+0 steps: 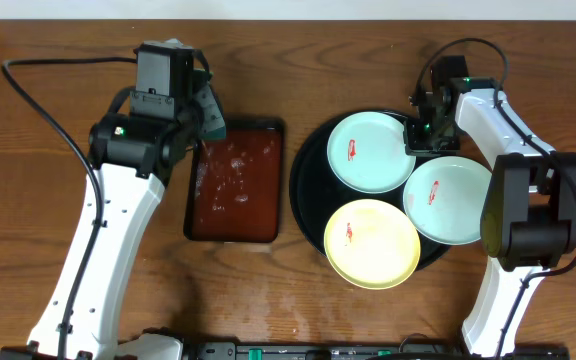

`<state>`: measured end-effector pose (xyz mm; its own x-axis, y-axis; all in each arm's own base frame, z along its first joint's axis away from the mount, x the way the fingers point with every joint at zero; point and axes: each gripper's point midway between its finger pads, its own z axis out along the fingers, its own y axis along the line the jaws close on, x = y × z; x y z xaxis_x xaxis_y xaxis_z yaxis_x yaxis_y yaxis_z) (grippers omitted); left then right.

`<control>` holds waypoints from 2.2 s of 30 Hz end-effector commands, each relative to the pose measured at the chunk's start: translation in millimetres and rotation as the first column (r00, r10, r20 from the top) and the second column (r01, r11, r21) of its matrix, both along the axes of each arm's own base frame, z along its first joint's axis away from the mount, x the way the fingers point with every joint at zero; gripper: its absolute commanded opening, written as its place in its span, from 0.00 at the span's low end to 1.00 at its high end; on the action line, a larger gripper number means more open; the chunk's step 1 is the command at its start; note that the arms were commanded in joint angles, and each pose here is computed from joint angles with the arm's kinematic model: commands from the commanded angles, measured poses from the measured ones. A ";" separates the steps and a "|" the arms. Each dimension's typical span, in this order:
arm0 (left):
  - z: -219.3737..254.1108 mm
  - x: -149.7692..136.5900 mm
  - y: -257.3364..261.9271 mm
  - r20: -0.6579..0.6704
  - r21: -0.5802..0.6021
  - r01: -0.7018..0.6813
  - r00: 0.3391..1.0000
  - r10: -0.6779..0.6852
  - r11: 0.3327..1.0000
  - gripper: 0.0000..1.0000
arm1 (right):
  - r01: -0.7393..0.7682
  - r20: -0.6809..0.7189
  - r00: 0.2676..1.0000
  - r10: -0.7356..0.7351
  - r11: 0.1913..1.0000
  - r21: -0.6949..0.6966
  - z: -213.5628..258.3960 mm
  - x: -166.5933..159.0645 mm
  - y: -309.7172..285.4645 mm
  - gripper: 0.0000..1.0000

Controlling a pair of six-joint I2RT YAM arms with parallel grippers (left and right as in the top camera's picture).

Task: Clean dirty plates on tray and stack at the side
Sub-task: 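Lift the sponge with the left gripper and hold it above the small tray, then move the sponge onto the pale green plate held by the right gripper and scrub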

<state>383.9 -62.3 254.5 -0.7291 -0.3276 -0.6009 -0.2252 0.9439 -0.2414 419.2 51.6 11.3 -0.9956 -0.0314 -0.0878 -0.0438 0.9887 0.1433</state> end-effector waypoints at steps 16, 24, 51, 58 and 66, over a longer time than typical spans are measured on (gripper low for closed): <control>-48.7 18.0 -22.9 -0.206 -0.014 0.112 0.972 -0.112 0.994 0.07 | -0.010 -0.010 1.000 0.010 1.000 -0.003 -1.4 -1.8 2.1 0.01; -8.8 27.7 -49.0 -0.122 0.026 0.160 0.980 -0.156 0.987 0.07 | -0.010 -0.010 1.000 0.010 1.000 -0.003 -1.4 -2.0 2.1 0.01; -146.1 43.2 -256.6 -0.235 -0.071 0.515 0.824 -0.516 0.854 0.07 | -0.013 -0.021 1.000 0.013 1.000 0.026 -0.9 -4.6 7.0 0.01; -171.5 49.0 -250.0 -0.269 -0.018 0.495 0.835 -0.481 0.869 0.07 | -0.013 -0.021 1.000 0.013 1.000 0.026 -1.1 -4.7 7.0 0.01; -194.2 52.7 -251.5 -0.289 -0.006 0.487 0.835 -0.467 0.874 0.08 | -0.013 -0.020 1.000 0.014 1.000 0.026 -1.2 -4.6 7.3 0.01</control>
<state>434.9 -317.7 72.3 -0.9174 0.1423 -0.3717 0.2274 0.9538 -0.1962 415.6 54.6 11.5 -0.9968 -0.0315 -0.0735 -0.0431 0.9859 0.1618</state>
